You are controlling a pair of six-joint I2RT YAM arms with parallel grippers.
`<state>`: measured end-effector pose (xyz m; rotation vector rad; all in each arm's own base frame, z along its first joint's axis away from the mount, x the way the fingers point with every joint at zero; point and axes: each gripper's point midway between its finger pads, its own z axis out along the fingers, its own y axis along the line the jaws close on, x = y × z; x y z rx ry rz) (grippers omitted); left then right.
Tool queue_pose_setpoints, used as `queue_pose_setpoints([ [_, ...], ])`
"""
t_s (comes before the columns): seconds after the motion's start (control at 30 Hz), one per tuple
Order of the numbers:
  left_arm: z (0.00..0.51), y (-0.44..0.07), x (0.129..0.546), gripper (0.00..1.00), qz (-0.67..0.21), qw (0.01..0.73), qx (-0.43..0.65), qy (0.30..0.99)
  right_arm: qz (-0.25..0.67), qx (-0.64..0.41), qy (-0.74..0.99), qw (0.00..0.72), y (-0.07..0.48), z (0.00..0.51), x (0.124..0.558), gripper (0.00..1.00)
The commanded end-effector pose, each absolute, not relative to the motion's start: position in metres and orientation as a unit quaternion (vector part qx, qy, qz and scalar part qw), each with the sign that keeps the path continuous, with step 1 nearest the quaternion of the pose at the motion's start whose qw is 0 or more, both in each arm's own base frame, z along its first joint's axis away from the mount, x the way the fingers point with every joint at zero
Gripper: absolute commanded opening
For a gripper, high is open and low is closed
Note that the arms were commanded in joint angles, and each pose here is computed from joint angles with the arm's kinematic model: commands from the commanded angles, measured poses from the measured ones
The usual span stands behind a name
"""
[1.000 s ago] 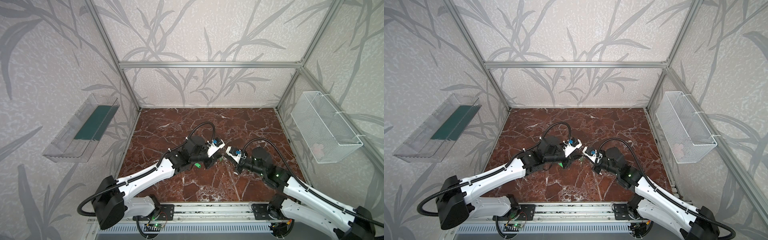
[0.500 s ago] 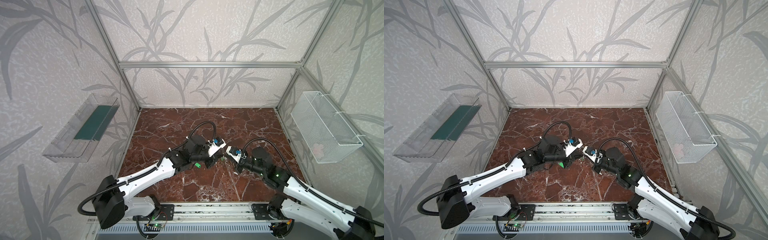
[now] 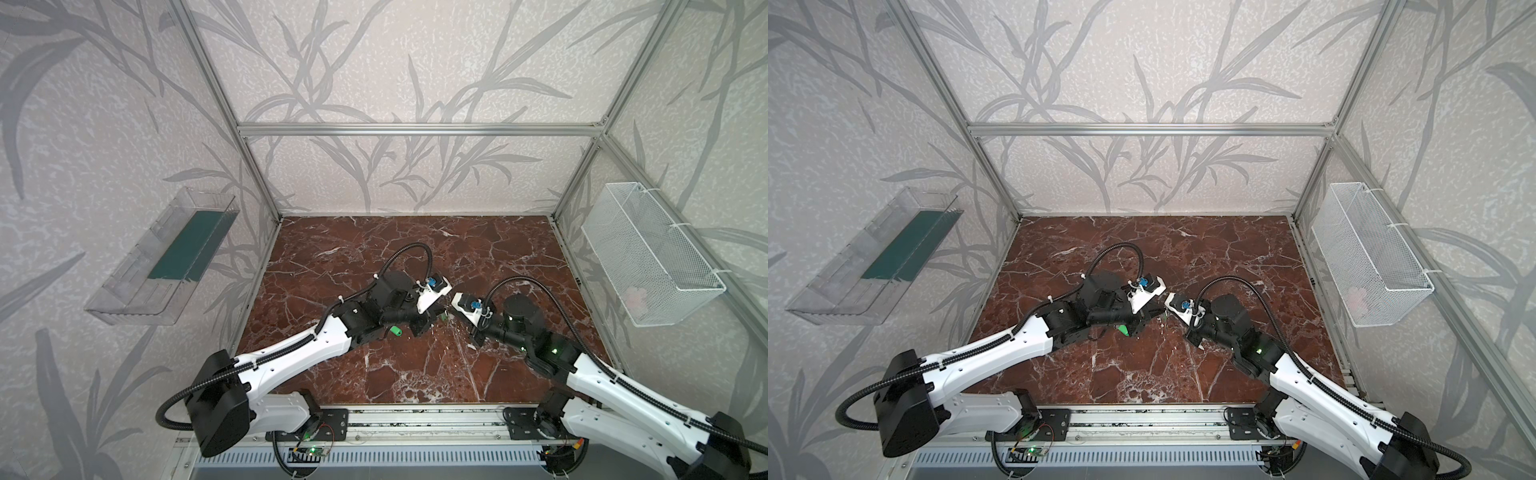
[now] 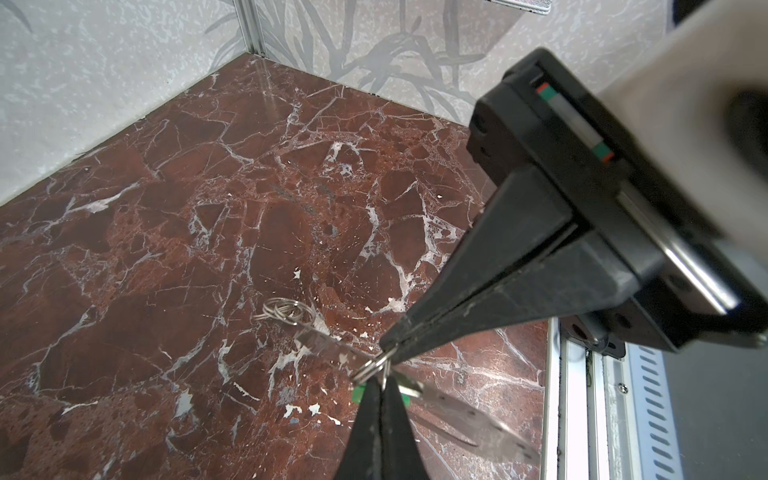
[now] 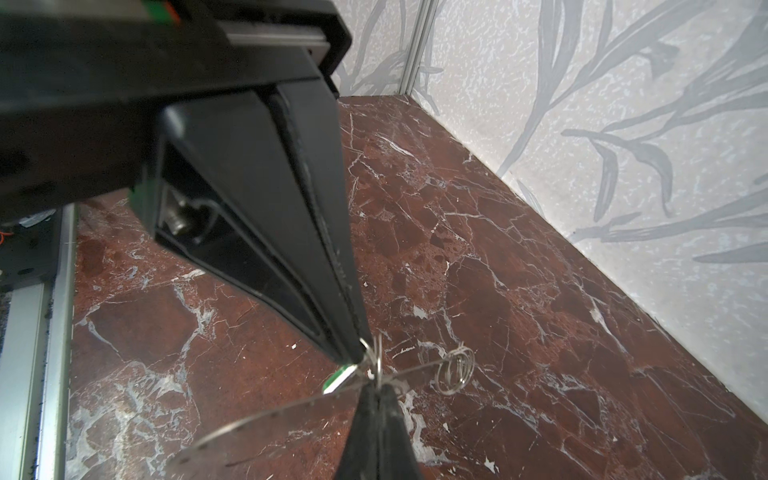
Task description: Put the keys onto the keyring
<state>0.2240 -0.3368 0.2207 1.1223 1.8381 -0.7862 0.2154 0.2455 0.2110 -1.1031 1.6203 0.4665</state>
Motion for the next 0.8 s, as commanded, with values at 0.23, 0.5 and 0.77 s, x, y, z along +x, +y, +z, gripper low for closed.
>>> queue_pose_setpoints([
  [0.23,0.235,-0.335,0.237,0.00,-0.319,0.433,0.412,0.736,0.195,-0.477,0.658,0.549,0.246,0.213,0.206,0.00],
  [0.5,0.233,-0.338,0.237,0.00,-0.330,0.426,0.407,0.738,0.182,-0.491,0.646,0.555,0.244,0.215,0.205,0.00],
  [0.77,0.222,-0.342,0.237,0.00,-0.331,0.407,0.410,0.746,0.177,-0.489,0.631,0.576,0.244,0.223,0.204,0.00],
])
